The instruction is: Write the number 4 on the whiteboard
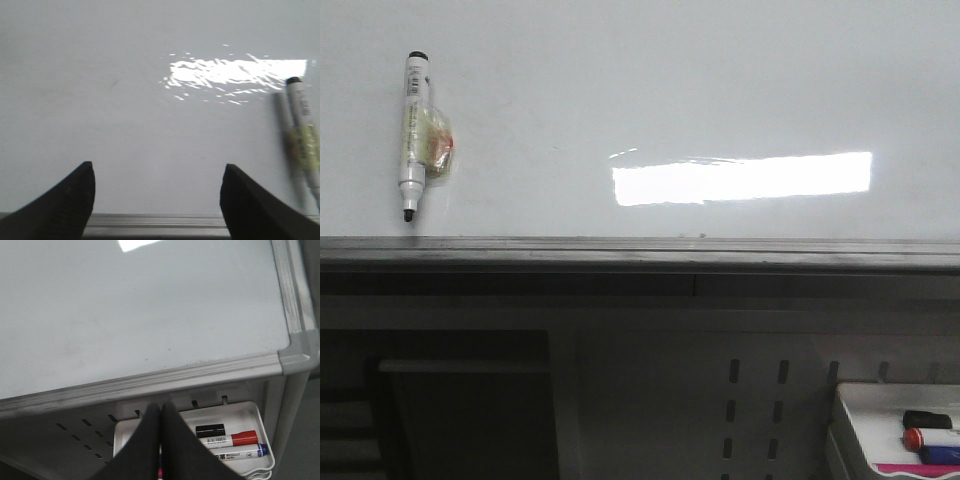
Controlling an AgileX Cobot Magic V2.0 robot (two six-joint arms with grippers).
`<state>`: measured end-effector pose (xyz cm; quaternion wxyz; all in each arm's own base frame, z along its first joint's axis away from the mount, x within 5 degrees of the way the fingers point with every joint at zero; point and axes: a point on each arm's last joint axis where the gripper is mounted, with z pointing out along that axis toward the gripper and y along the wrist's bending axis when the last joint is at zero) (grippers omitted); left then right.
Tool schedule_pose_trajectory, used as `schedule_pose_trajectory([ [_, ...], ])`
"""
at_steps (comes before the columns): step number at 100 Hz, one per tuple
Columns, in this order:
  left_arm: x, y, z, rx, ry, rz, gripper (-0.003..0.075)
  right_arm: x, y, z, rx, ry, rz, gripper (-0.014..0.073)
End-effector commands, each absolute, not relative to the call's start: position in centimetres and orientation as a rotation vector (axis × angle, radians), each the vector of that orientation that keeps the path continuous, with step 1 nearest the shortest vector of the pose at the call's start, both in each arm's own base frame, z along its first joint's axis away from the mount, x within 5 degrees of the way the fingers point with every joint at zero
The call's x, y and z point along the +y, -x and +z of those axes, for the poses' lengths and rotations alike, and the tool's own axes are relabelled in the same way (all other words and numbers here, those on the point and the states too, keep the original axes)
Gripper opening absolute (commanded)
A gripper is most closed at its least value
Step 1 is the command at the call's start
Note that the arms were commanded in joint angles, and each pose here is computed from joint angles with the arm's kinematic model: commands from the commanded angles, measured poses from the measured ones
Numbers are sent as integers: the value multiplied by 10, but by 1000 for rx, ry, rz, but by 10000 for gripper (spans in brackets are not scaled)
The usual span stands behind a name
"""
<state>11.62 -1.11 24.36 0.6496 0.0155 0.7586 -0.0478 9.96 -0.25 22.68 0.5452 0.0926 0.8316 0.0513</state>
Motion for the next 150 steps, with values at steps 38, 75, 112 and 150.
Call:
schedule_pose_trajectory([
  [38, -93, -161, 240, 1724, -317, -453, 491, -5, -105, 243, 1878, -224, 110, -64],
  [75, -120, -204, 231, 1777, -280, -446, 491, -5, -105, 243, 1880, -224, 111, -64],
  [112, -122, -211, 208, 1929, -224, -426, -26, -5, -105, 244, 1879, -224, 111, -64],
  [150, -128, -200, 228, 1770, -510, -402, -20, 25, -112, 255, 1989, 55, 271, -64],
])
